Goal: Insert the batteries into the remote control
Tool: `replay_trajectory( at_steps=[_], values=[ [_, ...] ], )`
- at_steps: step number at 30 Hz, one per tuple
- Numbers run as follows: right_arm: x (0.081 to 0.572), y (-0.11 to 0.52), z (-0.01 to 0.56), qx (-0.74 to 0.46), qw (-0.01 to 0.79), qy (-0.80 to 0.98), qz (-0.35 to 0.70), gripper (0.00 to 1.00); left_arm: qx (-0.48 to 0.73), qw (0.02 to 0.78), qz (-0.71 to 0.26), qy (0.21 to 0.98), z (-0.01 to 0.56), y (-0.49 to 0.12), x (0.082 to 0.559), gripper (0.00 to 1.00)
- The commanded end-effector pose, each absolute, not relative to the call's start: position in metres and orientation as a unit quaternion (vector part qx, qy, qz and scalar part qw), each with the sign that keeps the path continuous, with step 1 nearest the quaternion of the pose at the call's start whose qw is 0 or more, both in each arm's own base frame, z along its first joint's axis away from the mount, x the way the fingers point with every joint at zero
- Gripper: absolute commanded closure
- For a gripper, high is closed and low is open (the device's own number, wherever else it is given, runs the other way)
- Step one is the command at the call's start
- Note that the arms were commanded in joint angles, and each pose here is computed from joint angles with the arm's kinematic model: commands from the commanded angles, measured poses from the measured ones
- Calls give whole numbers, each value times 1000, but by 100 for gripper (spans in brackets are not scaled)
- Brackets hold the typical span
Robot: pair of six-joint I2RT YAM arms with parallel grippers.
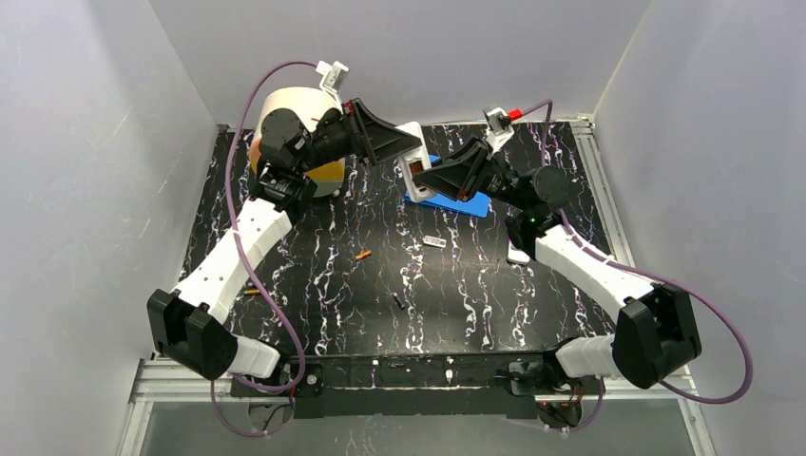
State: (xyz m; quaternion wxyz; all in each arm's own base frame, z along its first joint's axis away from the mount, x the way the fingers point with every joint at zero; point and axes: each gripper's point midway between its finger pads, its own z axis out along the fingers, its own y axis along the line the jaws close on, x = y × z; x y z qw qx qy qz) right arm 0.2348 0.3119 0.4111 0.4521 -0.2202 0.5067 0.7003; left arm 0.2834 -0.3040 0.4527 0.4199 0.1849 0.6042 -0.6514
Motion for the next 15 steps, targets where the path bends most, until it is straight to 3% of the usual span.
replay_trajectory(
  at_steps=[1, 4, 9, 10, 13, 15],
  values=[
    [220, 305, 451, -230, 472, 450, 722, 84, 187, 443, -663, 574, 471, -302, 279, 52],
    [220, 308, 448, -236, 462, 457, 722, 80, 184, 442, -663, 576, 468, -302, 280, 59],
    [223, 310, 445, -230, 451, 471, 722, 71, 199, 434, -663, 577, 464, -304, 278, 98],
    [224, 311, 444, -227, 448, 477, 721, 68, 203, 433, -662, 577, 463, -304, 277, 100],
    [235, 314, 435, -206, 438, 511, 710, 38, 209, 436, -658, 577, 459, -304, 276, 100],
    [244, 314, 427, -187, 439, 540, 693, 26, 213, 445, -651, 576, 457, -302, 277, 100]
  ],
)
